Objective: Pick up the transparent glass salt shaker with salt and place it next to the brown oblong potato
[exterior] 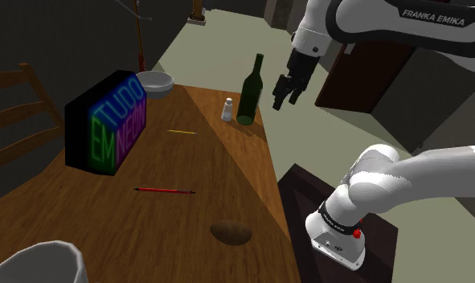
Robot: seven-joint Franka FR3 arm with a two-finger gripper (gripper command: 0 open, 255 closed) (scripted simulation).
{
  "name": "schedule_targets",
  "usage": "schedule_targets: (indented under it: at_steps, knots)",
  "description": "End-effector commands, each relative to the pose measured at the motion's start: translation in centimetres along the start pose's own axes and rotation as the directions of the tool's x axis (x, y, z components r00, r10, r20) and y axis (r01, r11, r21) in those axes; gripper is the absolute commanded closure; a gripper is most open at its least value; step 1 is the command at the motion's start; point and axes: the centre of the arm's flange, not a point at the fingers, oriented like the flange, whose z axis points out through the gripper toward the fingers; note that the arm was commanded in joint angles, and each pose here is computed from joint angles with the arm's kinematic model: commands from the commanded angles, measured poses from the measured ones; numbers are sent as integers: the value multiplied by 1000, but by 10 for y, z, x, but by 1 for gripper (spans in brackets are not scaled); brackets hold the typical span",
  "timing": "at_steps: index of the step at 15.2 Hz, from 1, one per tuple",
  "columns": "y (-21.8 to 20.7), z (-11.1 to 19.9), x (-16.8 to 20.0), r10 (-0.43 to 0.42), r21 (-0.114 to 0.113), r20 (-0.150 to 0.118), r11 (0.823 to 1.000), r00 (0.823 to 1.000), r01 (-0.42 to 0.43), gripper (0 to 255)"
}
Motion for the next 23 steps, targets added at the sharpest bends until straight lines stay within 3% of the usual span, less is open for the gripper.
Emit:
schedule_targets:
  at_steps: [1, 23]
  knots:
    - [0, 0, 0, 0, 0, 0, 1000, 1000, 0, 0]
    - [86, 111, 258, 181, 19, 20, 983, 983, -182, 0]
